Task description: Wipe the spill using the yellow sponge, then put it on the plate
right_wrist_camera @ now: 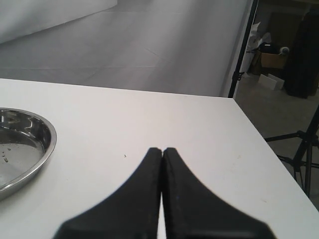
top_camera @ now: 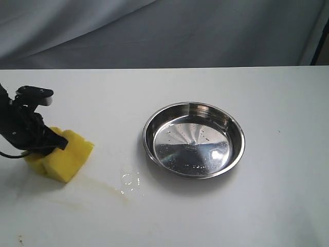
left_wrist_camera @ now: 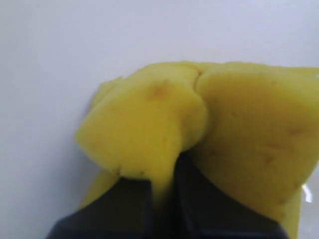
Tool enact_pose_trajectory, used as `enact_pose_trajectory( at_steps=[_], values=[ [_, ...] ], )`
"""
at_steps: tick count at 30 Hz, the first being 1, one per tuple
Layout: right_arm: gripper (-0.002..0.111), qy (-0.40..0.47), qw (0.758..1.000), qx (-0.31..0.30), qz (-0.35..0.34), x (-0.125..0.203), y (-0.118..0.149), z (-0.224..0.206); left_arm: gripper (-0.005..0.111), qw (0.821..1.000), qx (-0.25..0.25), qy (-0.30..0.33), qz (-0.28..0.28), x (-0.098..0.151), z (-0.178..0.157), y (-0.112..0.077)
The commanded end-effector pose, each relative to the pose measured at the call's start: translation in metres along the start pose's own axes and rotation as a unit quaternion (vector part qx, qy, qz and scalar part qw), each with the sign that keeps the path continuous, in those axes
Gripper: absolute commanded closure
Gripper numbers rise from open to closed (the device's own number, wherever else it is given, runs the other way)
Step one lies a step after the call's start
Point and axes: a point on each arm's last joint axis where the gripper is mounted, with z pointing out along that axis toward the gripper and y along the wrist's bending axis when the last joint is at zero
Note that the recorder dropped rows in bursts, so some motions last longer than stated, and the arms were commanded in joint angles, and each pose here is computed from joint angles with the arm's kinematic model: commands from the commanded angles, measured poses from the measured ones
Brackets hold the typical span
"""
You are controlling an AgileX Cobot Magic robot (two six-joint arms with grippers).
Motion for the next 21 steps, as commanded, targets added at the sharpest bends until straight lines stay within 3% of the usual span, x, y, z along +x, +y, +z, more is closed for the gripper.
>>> enact_pose_trajectory(
  at_steps=[1, 9, 15, 18, 21],
  values=[
    [0.108, -0.005, 1.000, 0.002, 0.003, 0.000, 0.000, 0.000, 0.107, 0.992, 0.105, -0.064, 0.025, -0.010, -0.025, -0.027],
    [0.108, -0.005, 1.000, 0.002, 0.003, 0.000, 0.000, 0.000, 0.107, 0.946, 0.247, -0.193, 0.079, -0.021, -0.088, -0.063],
    [0.108, -0.005, 1.000, 0.002, 0.003, 0.000, 0.000, 0.000, 0.107, 0.908, 0.327, -0.237, 0.112, -0.021, -0.111, -0.081],
    [0.108, -0.005, 1.000, 0.002, 0.003, 0.000, 0.000, 0.000, 0.107, 0.906, 0.310, -0.243, 0.153, -0.025, -0.104, -0.103],
    [0.108, -0.005, 1.000, 0.002, 0.003, 0.000, 0.000, 0.000, 0.107, 0.916, 0.229, -0.271, 0.188, -0.035, -0.092, -0.139]
  ],
)
